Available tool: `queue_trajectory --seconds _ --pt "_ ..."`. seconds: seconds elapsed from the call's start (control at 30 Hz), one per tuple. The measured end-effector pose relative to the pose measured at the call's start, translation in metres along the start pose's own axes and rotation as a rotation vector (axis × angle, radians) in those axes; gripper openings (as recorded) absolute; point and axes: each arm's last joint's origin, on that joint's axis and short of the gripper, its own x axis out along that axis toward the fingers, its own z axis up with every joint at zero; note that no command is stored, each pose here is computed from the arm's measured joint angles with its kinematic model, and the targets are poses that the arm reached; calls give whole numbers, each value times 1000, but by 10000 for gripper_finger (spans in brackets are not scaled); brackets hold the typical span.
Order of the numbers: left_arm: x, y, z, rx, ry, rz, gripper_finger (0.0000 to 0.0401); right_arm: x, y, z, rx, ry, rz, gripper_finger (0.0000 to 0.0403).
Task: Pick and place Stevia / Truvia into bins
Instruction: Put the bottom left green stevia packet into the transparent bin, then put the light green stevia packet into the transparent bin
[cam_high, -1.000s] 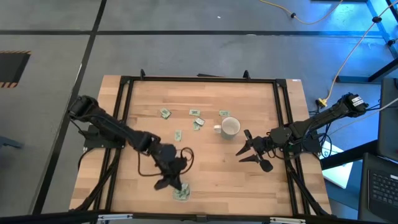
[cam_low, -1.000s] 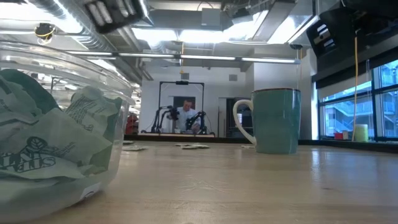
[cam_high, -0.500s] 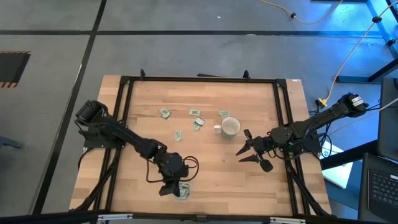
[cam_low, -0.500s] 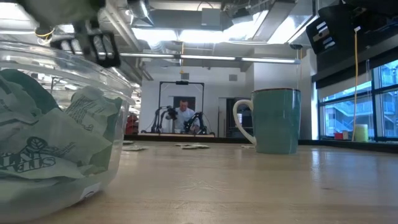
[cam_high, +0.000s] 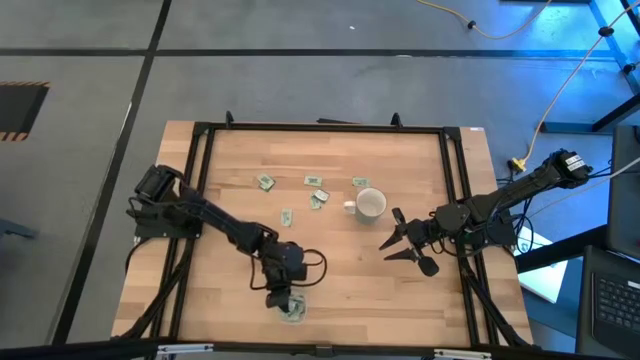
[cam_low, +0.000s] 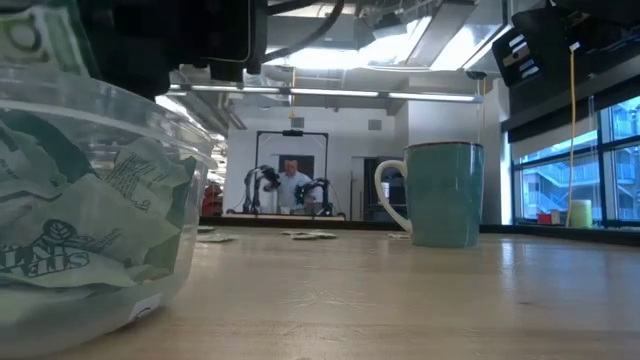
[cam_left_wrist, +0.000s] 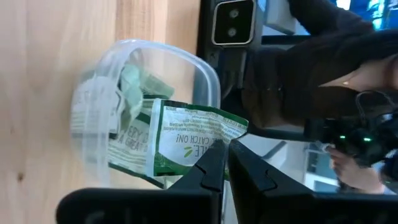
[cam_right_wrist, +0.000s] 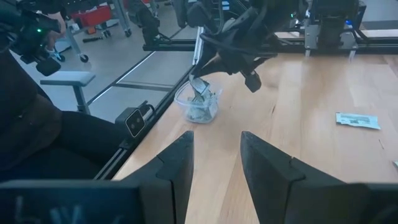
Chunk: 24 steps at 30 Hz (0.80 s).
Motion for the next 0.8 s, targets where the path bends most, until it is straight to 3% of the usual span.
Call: queue_trajectory --seconds 0.4,0.6,0.8 --pt "-1 3 0 -3 -6 33 17 0 0 0 2 1 0 136" --pt "-2 5 0 42 -22 59 44 0 0 0 3 1 0 136" --pt "-10 -2 1 67 3 0 71 0 0 0 6 2 0 136"
